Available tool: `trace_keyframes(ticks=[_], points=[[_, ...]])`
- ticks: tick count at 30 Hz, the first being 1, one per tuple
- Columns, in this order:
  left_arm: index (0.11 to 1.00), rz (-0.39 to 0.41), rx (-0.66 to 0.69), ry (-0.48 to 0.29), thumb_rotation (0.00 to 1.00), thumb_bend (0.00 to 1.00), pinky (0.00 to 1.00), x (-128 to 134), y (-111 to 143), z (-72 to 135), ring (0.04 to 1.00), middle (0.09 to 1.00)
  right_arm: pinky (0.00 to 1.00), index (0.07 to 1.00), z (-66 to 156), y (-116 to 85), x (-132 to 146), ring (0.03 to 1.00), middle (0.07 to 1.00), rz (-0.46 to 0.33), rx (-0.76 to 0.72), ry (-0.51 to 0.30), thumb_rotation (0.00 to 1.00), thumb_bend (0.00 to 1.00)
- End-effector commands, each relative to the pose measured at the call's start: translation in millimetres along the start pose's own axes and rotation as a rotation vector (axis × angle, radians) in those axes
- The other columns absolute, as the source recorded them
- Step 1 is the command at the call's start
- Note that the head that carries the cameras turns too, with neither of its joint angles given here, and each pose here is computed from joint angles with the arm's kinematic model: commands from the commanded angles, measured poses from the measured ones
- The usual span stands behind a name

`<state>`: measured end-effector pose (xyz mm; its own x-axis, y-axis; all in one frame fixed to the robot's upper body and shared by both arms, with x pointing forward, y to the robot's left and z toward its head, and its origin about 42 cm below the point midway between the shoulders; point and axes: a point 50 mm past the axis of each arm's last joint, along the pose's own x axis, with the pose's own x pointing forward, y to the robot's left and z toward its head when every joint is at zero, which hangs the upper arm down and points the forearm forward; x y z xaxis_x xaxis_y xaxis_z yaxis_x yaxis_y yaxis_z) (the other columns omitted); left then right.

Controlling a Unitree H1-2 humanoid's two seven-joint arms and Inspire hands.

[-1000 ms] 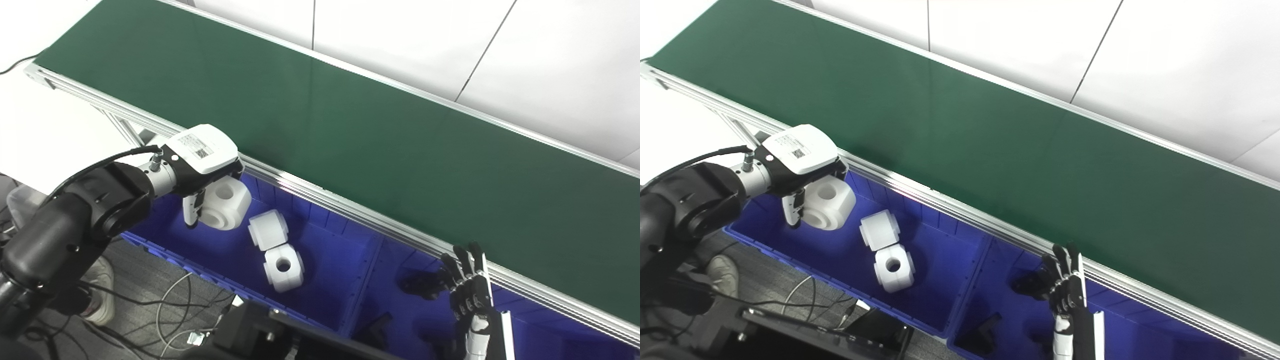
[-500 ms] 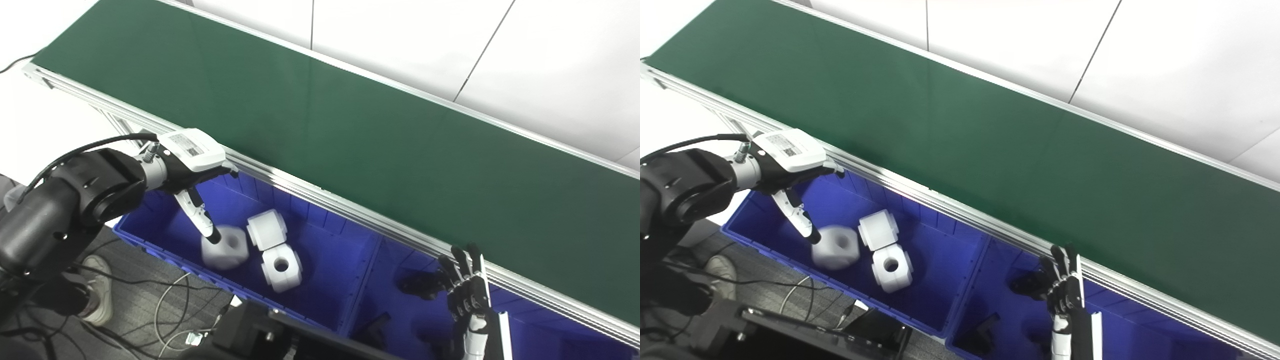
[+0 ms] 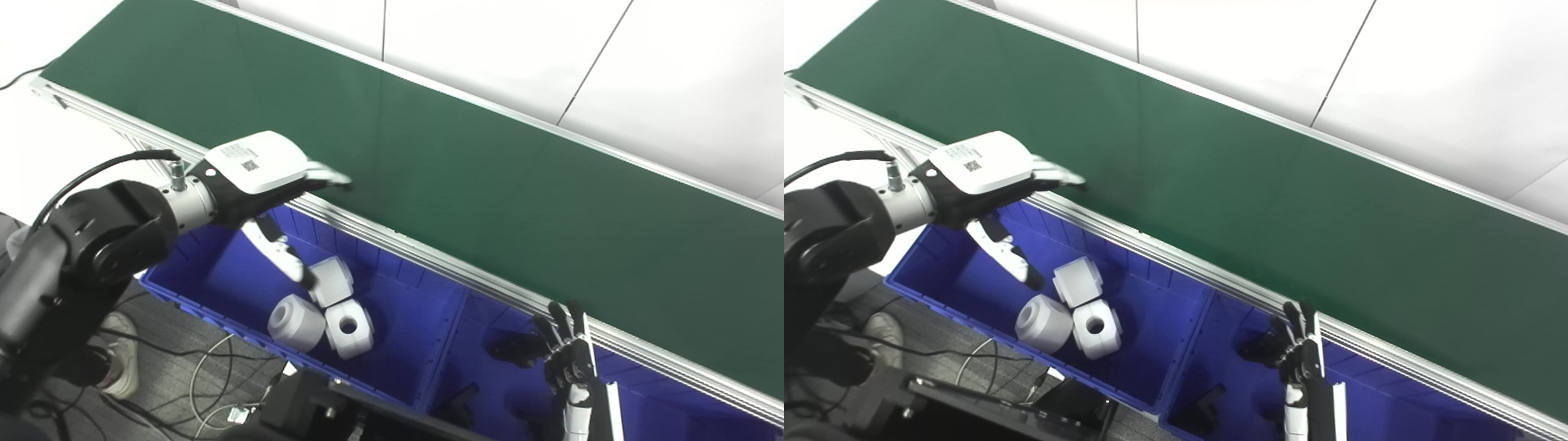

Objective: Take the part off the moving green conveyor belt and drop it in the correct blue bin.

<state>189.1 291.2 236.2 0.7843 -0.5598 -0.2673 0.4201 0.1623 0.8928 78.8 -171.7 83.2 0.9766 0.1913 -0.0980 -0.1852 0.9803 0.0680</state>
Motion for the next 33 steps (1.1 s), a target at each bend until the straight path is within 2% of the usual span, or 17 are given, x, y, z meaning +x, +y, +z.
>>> trace_keyframes(ticks=[1, 2, 3, 5, 7, 10, 11, 13, 15, 17, 18, 20, 23, 28, 33], points=[[0.922, 0.096, -0.526, -0.204, 0.81, 0.99, 0.77, -7, 8, 38, 0.913, 0.95, 0.85, 0.992, 5, 9, -1, 0.89, 0.939, 0.004, 0.002, -0.039, 0.96, 0.82], [0.922, 0.104, -0.689, -0.281, 0.87, 1.0, 0.82, -7, 5, 54, 0.935, 0.951, 0.85, 0.991, 4, 13, 0, 0.895, 0.942, 0.006, 0.003, -0.037, 0.96, 0.83], [0.92, 0.108, -0.782, -0.327, 0.88, 1.0, 0.82, -6, 4, 63, 0.934, 0.948, 0.85, 0.991, 4, 15, 0, 0.895, 0.942, 0.007, 0.004, -0.036, 0.96, 0.83], [0.923, 0.182, -0.965, -0.399, 0.91, 1.0, 0.81, 2, -9, 84, 0.913, 0.928, 0.84, 0.987, 1, 23, 2, 0.89, 0.936, 0.004, -0.014, -0.041, 0.97, 0.83], [0.974, 0.234, -1.083, -0.408, 0.9, 1.0, 0.85, 10, -20, 93, 0.924, 0.938, 0.82, 0.982, -1, 31, 5, 0.884, 0.928, 0.005, -0.023, -0.043, 0.98, 0.83], [0.998, 0.365, -1.179, -0.323, 0.92, 0.97, 0.9, 33, -69, 92, 0.964, 0.989, 0.83, 0.976, -5, 49, 11, 0.886, 0.93, -0.001, -0.011, -0.032, 0.98, 0.84], [0.999, 0.379, -1.194, -0.283, 0.92, 0.97, 0.9, 40, -88, 91, 0.97, 0.993, 0.83, 0.974, -7, 55, 14, 0.885, 0.929, -0.008, -0.005, -0.026, 0.98, 0.84], [1.0, 0.344, -1.184, -0.228, 0.89, 0.98, 0.96, 49, -127, 82, 0.994, 0.999, 0.84, 0.978, -10, 64, 18, 0.888, 0.934, -0.021, 0.013, -0.013, 0.98, 0.82], [1.0, 0.27, -1.104, -0.202, 0.85, 0.97, 0.99, 52, -157, 64, 0.999, 1.0, 0.86, 0.982, -13, 72, 23, 0.892, 0.939, -0.034, 0.036, -0.003, 0.98, 0.81], [1.0, 0.22, -1.05, -0.189, 0.83, 0.94, 0.98, 52, -174, 46, 1.0, 1.0, 0.87, 0.986, -15, 78, 27, 0.899, 0.947, -0.047, 0.052, -0.004, 0.98, 0.81], [1.0, 0.205, -1.042, -0.183, 0.79, 0.91, 0.99, 52, -178, 38, 1.0, 1.0, 0.89, 0.987, -16, 80, 29, 0.903, 0.951, -0.054, 0.058, -0.006, 0.98, 0.81], [1.0, 0.216, -1.037, -0.176, 0.79, 0.91, 1.0, 53, -181, 29, 1.0, 1.0, 0.93, 0.989, -17, 84, 33, 0.91, 0.961, -0.065, 0.055, -0.021, 0.97, 0.82], [1.0, 0.259, -1.006, -0.197, 0.82, 0.91, 0.98, 57, -181, 28, 1.0, 1.0, 0.95, 0.99, -19, 84, 36, 0.915, 0.971, -0.074, 0.032, -0.052, 0.96, 0.81], [1.0, 0.29, -0.982, -0.242, 0.84, 0.99, 0.97, 62, -179, 34, 1.0, 1.0, 0.97, 0.984, -18, 74, 34, 0.914, 0.967, -0.081, 0.004, -0.073, 0.95, 0.82], [1.0, 0.298, -1.004, -0.265, 0.8, 0.97, 0.98, 63, -182, 43, 1.0, 1.0, 0.95, 0.984, -18, 62, 28, 0.907, 0.958, -0.083, -0.009, -0.073, 0.96, 0.84]])
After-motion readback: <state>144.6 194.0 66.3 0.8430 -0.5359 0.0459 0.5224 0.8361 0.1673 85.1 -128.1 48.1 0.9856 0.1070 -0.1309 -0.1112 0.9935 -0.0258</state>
